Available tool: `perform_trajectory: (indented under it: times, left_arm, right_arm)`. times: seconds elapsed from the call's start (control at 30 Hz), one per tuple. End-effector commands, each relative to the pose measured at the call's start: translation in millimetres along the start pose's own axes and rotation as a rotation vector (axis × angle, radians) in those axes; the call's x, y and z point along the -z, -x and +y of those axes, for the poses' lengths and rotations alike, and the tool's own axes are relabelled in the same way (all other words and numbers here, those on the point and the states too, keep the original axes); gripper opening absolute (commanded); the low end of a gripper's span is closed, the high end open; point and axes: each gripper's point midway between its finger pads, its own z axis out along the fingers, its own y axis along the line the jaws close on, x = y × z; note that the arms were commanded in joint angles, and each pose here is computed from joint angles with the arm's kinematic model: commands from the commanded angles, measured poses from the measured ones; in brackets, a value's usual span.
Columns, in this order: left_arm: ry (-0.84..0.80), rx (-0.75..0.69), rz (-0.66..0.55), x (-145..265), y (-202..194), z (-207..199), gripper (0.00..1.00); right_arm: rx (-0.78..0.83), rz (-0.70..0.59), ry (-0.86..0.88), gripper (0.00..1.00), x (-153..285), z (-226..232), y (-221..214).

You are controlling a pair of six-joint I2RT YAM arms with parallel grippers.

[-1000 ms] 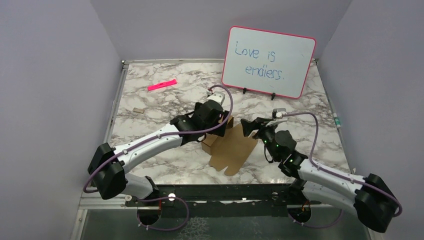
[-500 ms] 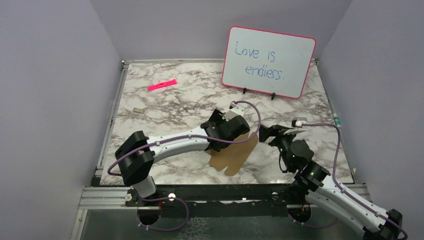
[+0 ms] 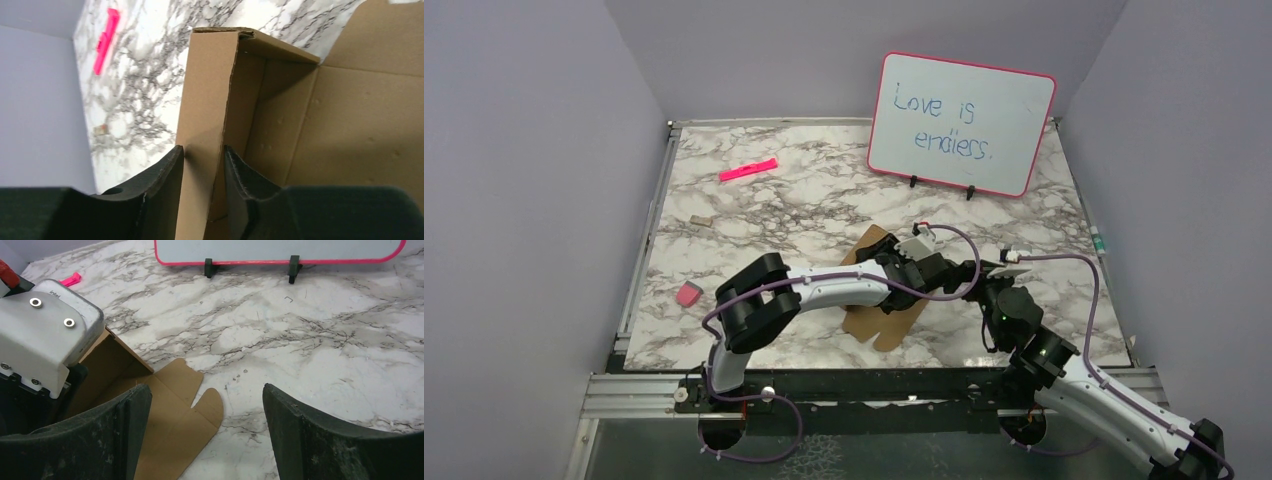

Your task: Fold the paper box

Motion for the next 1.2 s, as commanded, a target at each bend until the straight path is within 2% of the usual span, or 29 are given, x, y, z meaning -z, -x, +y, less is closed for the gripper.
perform_trajectory:
  times: [0.0,0.27,0.6,0.83,0.97,1.17]
  left_arm:
    - [0.151,-0.066,-0.014,2,5,25,0.31]
    - [0.160,-0.032,-0.019,6,4,38,0.13]
    - [0.030,0.148,0.107,-15,-29,58,0.12]
    - [-0.172,0.376,0.177,-33,-50,53,0.12]
    - [-0.299,0.529,0.195,-39,-54,46,0.12]
    - [-0.406,0.728,0.251,-52,-71,34,0.13]
  right_arm:
    - [-0.004,-0.038,-0.031,0.87,-1,-5,8]
    - [-0.003,-0.041,-0.035,0.87,-1,-7,8]
    - [-0.036,-0.042,0.036,0.87,11,8,36]
    - [-0.034,0.008,0.080,0.89,23,21,63]
    - [-0.015,0.063,0.138,0.89,21,38,62]
    - [0.020,0.159,0.177,0.90,12,57,51]
